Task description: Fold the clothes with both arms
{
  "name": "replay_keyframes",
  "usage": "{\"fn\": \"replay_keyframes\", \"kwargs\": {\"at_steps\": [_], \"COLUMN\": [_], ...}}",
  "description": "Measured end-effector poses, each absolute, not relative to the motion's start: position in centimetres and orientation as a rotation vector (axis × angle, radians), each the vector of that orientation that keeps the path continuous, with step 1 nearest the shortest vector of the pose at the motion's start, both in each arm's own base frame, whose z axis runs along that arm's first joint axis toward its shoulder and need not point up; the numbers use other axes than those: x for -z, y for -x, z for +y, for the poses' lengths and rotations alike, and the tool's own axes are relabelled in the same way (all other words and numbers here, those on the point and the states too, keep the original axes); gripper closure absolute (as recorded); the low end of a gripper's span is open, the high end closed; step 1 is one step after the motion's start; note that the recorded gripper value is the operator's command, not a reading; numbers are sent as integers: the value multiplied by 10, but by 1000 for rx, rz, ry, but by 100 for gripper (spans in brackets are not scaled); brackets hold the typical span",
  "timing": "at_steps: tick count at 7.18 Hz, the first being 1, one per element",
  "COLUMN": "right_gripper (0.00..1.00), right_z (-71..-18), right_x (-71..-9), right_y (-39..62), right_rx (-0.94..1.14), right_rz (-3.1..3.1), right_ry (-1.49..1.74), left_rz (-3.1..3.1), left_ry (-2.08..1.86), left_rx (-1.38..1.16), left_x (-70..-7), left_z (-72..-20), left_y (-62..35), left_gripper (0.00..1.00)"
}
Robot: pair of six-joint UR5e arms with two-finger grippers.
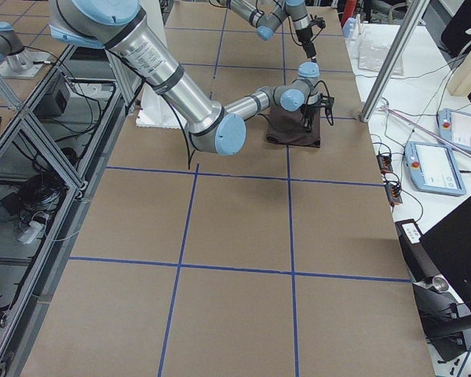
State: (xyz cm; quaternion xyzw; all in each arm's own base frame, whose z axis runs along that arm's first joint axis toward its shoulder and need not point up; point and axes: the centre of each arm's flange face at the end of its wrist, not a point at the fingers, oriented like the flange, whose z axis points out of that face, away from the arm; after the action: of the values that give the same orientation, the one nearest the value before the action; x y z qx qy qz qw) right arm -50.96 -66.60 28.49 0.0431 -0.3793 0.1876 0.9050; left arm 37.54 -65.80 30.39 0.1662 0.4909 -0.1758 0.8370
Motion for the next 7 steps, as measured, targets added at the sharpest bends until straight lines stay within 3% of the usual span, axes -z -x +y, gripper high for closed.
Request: {"fn": "replay_keyframes", "kwargs": {"at_steps": [4,7], "right_gripper": [0,0], "right_z": [-714,-731], "right_x": [-307,-417], "right_y": [420,268], "right_rx": [-273,-132], "right_rz": [-794,-735], "right_ry": [-94,-94], "left_rz": [1025,835], "left_ry": [-363,-499], "left_rx": [262,56], "left_x": [-332,-443], "left_z": [-674,-691], "left_y": [-319,-154], "left_gripper": [0,0]}}
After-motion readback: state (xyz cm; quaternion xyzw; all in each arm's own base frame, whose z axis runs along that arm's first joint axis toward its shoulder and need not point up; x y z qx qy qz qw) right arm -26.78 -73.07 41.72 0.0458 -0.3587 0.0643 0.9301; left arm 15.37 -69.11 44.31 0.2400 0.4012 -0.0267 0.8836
